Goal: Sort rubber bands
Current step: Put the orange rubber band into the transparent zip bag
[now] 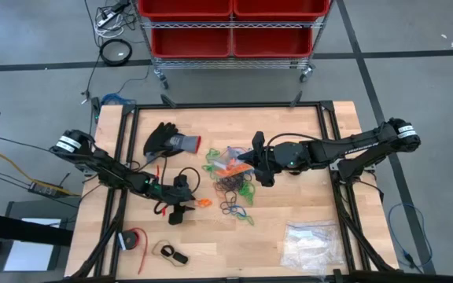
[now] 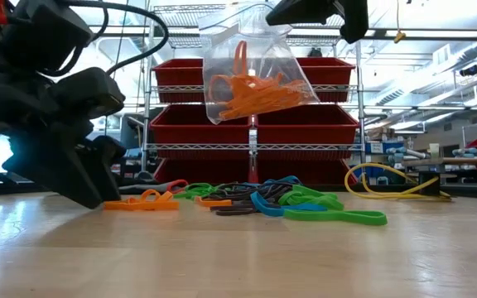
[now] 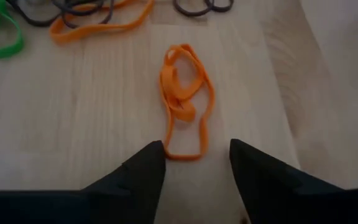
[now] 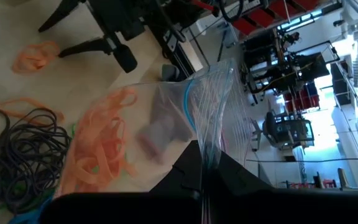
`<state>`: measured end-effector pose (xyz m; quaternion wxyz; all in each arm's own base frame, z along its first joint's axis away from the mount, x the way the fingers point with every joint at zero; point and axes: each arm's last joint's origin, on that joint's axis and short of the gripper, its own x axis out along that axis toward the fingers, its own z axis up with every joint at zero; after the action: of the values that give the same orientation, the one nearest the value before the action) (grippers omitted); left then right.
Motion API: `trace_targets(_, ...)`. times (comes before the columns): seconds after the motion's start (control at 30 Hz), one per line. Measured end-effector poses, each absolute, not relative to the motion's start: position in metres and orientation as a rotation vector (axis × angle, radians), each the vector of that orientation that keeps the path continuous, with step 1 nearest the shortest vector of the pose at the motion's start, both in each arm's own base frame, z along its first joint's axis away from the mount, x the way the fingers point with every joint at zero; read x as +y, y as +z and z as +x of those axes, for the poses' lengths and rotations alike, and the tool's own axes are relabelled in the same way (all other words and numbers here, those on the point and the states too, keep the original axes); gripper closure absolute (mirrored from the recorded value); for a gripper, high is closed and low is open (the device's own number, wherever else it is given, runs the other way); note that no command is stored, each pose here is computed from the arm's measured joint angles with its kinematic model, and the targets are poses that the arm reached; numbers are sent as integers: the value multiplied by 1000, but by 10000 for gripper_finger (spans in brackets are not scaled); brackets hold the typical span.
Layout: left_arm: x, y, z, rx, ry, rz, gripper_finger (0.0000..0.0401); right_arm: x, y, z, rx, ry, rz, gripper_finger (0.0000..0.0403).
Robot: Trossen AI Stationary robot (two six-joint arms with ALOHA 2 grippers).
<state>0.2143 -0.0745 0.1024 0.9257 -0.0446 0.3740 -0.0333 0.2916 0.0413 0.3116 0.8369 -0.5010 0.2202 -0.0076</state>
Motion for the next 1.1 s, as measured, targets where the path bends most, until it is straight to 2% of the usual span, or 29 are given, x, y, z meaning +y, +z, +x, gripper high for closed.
trace_targets(0.23,-75,97,219,771,-34,-70,296,41,311,291,471,-18,-1037,403)
trace_targets(0.4,-75,97,219,773,-32,-73,385,41,311,291,469,-19,-1036,403)
trace_targets(0.63,-76,119,220,738,-75,-56,398,41,311,291,469,-18,-1036,403)
trace_targets(1.1,-76,261,216,671,4,195,400,40,311,291,476,-20,-1036,403)
